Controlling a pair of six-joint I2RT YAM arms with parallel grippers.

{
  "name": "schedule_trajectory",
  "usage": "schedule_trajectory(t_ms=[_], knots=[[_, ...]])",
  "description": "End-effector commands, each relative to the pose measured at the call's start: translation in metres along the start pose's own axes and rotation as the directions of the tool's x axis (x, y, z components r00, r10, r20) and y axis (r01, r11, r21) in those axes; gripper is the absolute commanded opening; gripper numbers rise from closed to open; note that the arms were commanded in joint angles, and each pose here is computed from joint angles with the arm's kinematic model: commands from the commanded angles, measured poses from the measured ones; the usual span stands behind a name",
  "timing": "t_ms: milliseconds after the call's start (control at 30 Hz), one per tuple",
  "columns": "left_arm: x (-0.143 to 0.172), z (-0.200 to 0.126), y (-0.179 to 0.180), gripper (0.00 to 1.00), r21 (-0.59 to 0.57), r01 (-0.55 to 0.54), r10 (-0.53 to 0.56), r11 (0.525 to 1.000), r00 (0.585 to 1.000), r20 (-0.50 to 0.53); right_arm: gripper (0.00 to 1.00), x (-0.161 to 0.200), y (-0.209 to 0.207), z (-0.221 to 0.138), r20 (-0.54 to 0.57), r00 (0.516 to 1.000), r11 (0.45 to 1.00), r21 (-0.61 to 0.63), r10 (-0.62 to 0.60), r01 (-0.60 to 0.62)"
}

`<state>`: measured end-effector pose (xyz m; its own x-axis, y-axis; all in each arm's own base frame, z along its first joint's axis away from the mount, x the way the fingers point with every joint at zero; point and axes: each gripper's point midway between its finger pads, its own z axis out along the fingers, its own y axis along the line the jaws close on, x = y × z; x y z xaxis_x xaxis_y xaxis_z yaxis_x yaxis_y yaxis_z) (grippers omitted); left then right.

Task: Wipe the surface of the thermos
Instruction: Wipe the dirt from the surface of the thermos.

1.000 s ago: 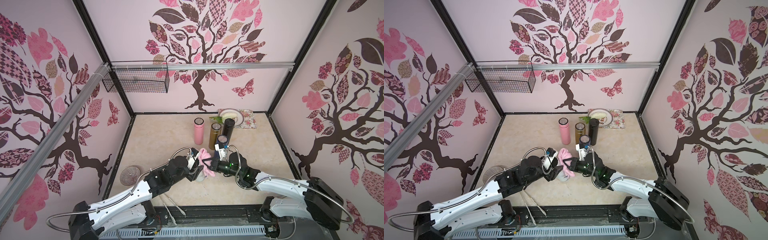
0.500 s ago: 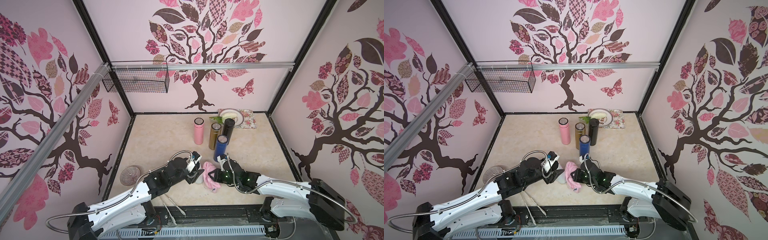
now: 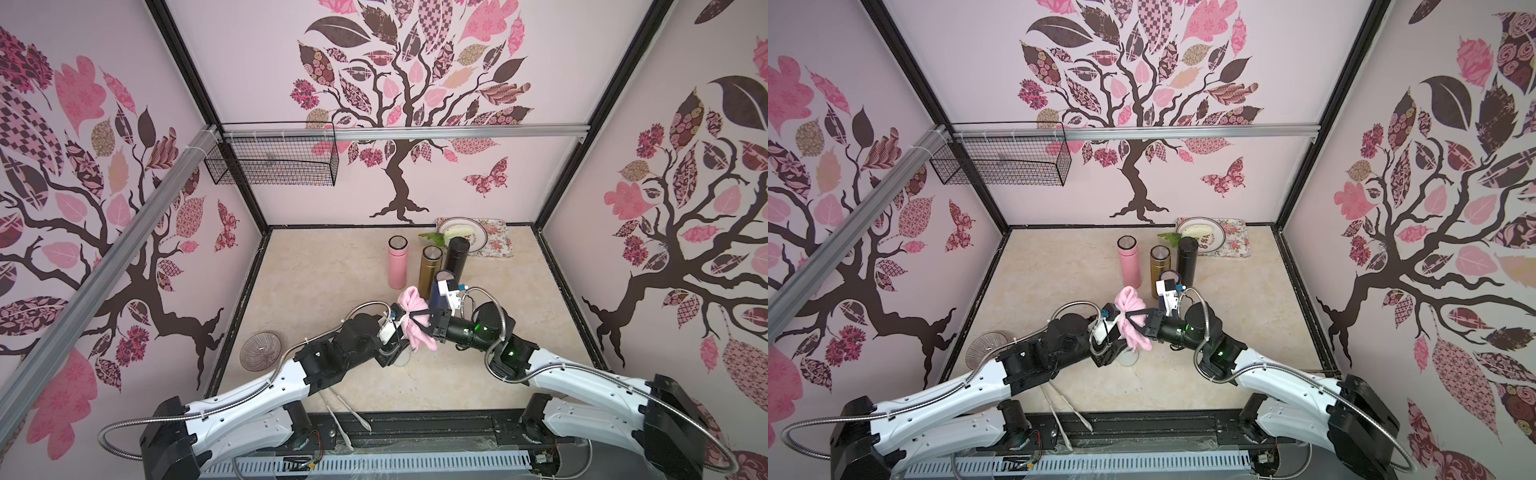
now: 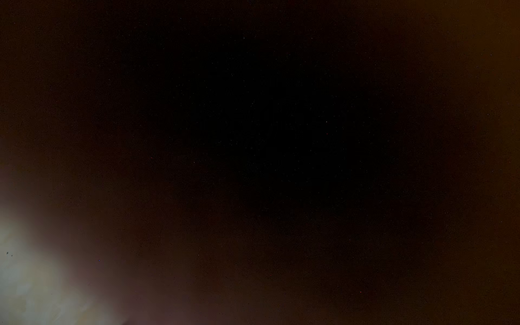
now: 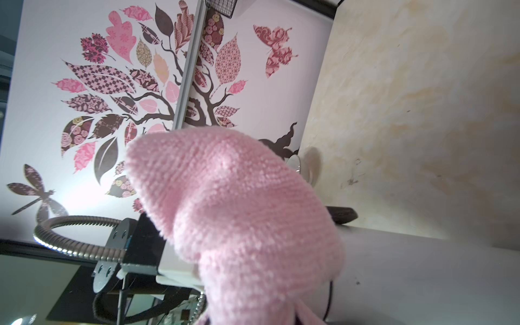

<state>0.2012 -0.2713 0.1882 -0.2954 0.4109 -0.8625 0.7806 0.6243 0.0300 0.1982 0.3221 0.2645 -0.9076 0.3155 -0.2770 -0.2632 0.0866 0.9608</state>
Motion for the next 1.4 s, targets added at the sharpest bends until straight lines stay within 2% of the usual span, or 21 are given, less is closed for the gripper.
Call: schedule_trajectory(t_ms=[0, 67, 200, 367, 467, 633, 667, 700, 767, 800, 900, 1033, 1200, 1267, 1333, 1367], knots=[[-0.025, -0.001, 0.002, 0.00, -0.013, -0.010, 0.011, 1.000, 0.999, 0.052, 0.00, 0.009, 0.036, 0.005, -0.096, 0.991, 0.978, -0.181, 0.091, -0.107], [-0.026, -0.001, 0.002, 0.00, -0.016, -0.015, 0.015, 1.000, 1.000, 0.025, 0.00, 0.011, 0.038, 0.010, -0.126, 0.987, 0.975, -0.185, 0.102, -0.124], [-0.034, -0.004, -0.002, 0.00, 0.009, -0.021, 0.021, 1.000, 1.000, 0.010, 0.00, 0.006, 0.014, 0.027, -0.126, 0.986, 0.994, 0.002, 0.106, -0.107], [-0.034, -0.002, -0.013, 0.00, 0.069, -0.034, 0.038, 0.997, 0.998, -0.059, 0.00, -0.007, 0.001, 0.054, -0.131, 0.989, 0.992, 0.118, 0.066, -0.051], [-0.032, -0.001, -0.010, 0.00, 0.055, -0.027, 0.030, 0.998, 0.997, -0.071, 0.00, -0.009, -0.011, 0.068, -0.150, 0.987, 0.987, 0.160, 0.054, -0.029], [-0.024, -0.001, 0.004, 0.00, -0.022, -0.003, 0.001, 1.000, 0.997, -0.075, 0.00, -0.007, -0.041, 0.050, -0.121, 0.992, 0.961, 0.277, 0.021, 0.013], [-0.023, -0.001, 0.006, 0.12, -0.037, 0.007, -0.009, 0.999, 0.997, -0.070, 0.00, -0.007, -0.043, 0.045, -0.110, 0.994, 0.958, 0.286, 0.012, 0.020], [-0.023, -0.001, 0.008, 0.30, -0.049, 0.018, -0.021, 0.999, 0.998, -0.061, 0.00, -0.008, -0.045, 0.041, -0.099, 0.995, 0.954, 0.299, 0.003, 0.027], [-0.021, -0.002, 0.011, 0.56, -0.065, 0.040, -0.043, 0.997, 0.998, -0.042, 0.00, -0.010, -0.042, 0.039, -0.096, 0.995, 0.952, 0.304, -0.013, 0.042], [-0.020, -0.003, 0.015, 0.66, -0.083, 0.052, -0.055, 0.995, 0.998, -0.035, 0.00, -0.011, -0.041, 0.039, -0.091, 0.996, 0.951, 0.305, -0.016, 0.044], [-0.014, -0.004, 0.019, 0.83, -0.112, 0.070, -0.074, 0.991, 0.997, -0.032, 0.00, -0.015, -0.036, 0.043, -0.084, 0.996, 0.957, 0.286, -0.017, 0.040], [0.001, -0.002, 0.020, 0.85, -0.116, 0.084, -0.090, 0.990, 0.995, -0.045, 0.00, -0.016, -0.036, 0.048, -0.088, 0.996, 0.958, 0.284, -0.022, 0.046], [0.021, 0.009, 0.015, 0.78, -0.099, 0.097, -0.109, 0.990, 0.987, -0.118, 0.00, -0.018, -0.036, 0.052, -0.083, 0.997, 0.962, 0.272, -0.013, 0.035], [0.025, 0.012, 0.016, 0.77, -0.110, 0.106, -0.119, 0.988, 0.986, -0.116, 0.00, -0.018, -0.033, 0.056, -0.090, 0.996, 0.963, 0.266, -0.011, 0.035], [0.024, 0.014, 0.017, 0.71, -0.114, 0.115, -0.125, 0.987, 0.988, -0.090, 0.00, -0.018, -0.033, 0.058, -0.097, 0.995, 0.964, 0.263, -0.006, 0.031], [0.023, 0.015, 0.018, 0.64, -0.115, 0.122, -0.131, 0.986, 0.989, -0.071, 0.00, -0.017, -0.033, 0.060, -0.101, 0.995, 0.966, 0.259, -0.004, 0.030]])
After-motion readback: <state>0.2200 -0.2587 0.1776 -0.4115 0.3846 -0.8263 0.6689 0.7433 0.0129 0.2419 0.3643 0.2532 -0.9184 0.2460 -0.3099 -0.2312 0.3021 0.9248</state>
